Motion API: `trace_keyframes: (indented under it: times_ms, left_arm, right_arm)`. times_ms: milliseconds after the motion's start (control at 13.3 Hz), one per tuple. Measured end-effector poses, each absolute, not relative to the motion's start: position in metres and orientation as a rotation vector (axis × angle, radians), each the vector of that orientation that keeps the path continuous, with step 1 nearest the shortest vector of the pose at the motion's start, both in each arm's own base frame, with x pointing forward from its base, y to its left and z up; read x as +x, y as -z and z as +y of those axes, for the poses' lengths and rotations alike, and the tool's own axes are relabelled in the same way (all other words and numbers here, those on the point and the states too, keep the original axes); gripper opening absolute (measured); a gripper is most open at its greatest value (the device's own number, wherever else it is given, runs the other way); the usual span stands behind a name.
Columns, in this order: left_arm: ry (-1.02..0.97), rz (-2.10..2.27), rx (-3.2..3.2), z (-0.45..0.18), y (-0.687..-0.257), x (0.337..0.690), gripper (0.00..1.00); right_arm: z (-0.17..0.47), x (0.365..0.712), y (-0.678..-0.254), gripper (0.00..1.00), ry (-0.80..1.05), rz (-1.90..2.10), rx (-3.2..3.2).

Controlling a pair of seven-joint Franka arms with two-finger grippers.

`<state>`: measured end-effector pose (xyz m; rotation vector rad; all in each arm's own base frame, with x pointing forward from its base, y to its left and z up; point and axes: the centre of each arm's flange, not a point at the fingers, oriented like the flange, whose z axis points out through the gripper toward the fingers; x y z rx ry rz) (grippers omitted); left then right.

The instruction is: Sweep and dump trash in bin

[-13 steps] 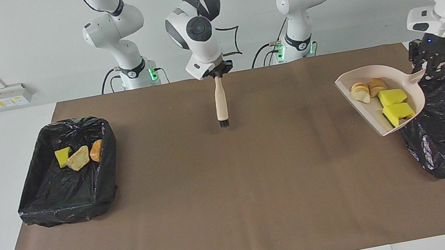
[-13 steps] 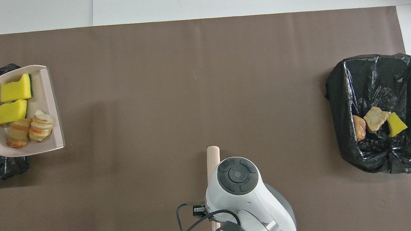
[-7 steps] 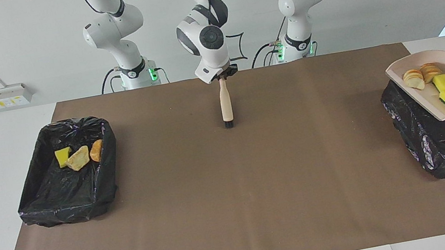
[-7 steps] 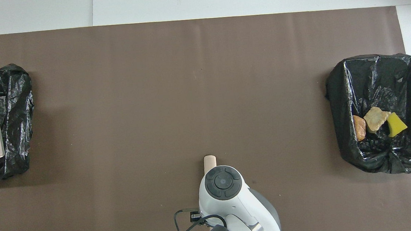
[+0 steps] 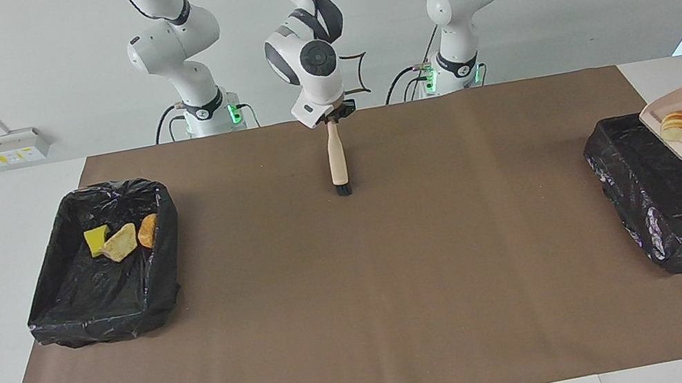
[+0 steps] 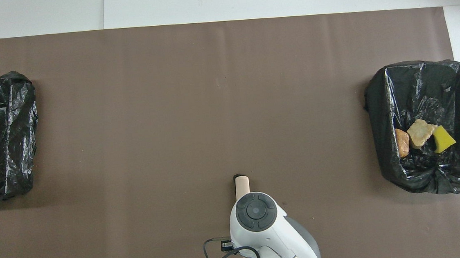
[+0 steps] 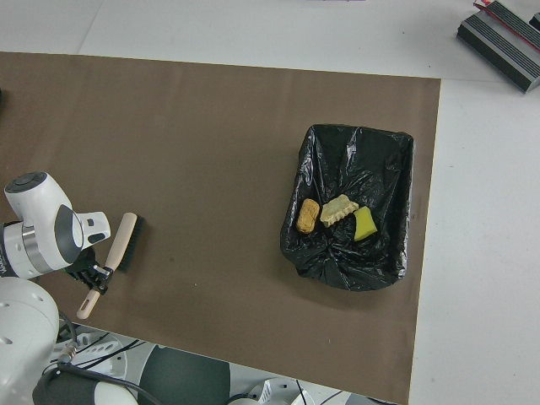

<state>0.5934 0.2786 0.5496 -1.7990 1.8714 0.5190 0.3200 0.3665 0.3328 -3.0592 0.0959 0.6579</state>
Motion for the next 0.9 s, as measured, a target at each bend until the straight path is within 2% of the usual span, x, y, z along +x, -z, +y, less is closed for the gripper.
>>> trace_keyframes:
  times_ms: [302,528,679,754,905]
  left_arm:
    - [-0.679,1.887,-1.662,0.281,-0.527,0.595,0.32]
    - [-0.792,1.830,-1.581,0.277,-0.526,0.592,0.32]
    - [-0.833,1.804,-1.538,0.277,-0.533,0.590,0.32]
    - [-0.836,1.793,-1.532,0.277,-0.539,0.588,0.32]
    - [-0.834,1.762,-1.531,0.276,-0.558,0.581,0.32]
  right_arm:
    - [0.365,0.320,-0.332,0.26,-0.642,0.091,-3.066]
    - [0.365,0.323,-0.329,0.26,-0.589,0.104,-3.055]
    - [0.365,0.322,-0.324,0.30,-0.590,0.108,-3.056]
    - [0.365,0.322,-0.323,0.37,-0.593,0.108,-3.056]
    - [0.366,0.323,-0.323,0.58,-0.591,0.106,-3.056]
